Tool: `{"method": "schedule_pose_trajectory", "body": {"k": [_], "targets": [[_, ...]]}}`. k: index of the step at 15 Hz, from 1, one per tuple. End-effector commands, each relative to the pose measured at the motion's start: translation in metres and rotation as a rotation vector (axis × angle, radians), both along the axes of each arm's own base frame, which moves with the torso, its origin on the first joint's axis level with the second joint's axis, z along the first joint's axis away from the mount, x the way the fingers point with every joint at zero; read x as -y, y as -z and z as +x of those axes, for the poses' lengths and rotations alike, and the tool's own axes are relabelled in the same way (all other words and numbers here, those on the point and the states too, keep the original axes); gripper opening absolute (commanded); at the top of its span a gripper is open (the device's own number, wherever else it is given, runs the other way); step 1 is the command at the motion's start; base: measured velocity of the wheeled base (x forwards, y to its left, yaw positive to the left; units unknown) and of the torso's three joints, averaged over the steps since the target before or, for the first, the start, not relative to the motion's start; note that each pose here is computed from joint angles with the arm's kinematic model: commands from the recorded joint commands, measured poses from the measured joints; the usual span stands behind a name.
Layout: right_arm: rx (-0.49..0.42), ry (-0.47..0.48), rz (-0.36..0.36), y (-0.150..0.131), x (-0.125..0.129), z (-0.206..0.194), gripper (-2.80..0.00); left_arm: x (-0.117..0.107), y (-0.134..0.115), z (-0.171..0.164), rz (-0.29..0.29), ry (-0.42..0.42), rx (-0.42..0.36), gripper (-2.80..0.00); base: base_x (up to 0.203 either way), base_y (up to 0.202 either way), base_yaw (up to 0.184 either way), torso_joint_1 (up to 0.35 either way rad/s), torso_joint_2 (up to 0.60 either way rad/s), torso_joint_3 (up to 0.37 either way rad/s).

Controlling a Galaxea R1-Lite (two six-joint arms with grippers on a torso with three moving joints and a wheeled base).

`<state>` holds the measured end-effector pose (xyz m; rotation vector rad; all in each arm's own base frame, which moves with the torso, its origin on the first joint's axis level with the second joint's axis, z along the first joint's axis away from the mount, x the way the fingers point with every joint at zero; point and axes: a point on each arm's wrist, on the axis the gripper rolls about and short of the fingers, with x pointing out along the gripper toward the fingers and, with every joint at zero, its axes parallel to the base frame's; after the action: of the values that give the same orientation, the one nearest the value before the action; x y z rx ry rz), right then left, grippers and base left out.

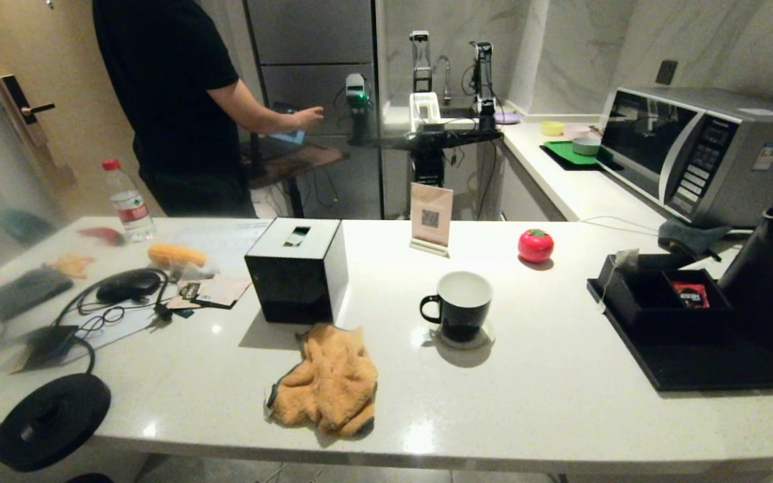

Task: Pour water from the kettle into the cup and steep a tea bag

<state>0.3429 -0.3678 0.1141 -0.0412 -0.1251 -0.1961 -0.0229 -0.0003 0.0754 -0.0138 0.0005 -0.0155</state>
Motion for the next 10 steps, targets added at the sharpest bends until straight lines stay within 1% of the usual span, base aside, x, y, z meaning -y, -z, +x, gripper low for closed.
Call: {"method": "schedule_pose_trajectory", "body": {"k": [1, 6, 10], "targets": [[0.015, -0.002, -0.015, -0.014, -0.005, -0.003, -2.8, 0.0, 0.0, 0.0, 0.0, 0.0, -0.001, -2.8, 0.0, 0.0, 0.0, 0.0, 0.0, 0.0], [-0.001, 0.001, 0.001, -0.027, -0.021, -0.009, -2.8, 0.0, 0.0, 0.0, 0.0, 0.0, -0.001, -2.8, 0.0, 0.0, 0.0, 0.0, 0.0, 0.0], [0.006, 0.021, 0.005, -0.047, -0.038, -0.01, -2.8, 0.0, 0.0, 0.0, 0.0, 0.0, -0.001, -2.8, 0.0, 0.0, 0.0, 0.0, 0.0, 0.0]]}}
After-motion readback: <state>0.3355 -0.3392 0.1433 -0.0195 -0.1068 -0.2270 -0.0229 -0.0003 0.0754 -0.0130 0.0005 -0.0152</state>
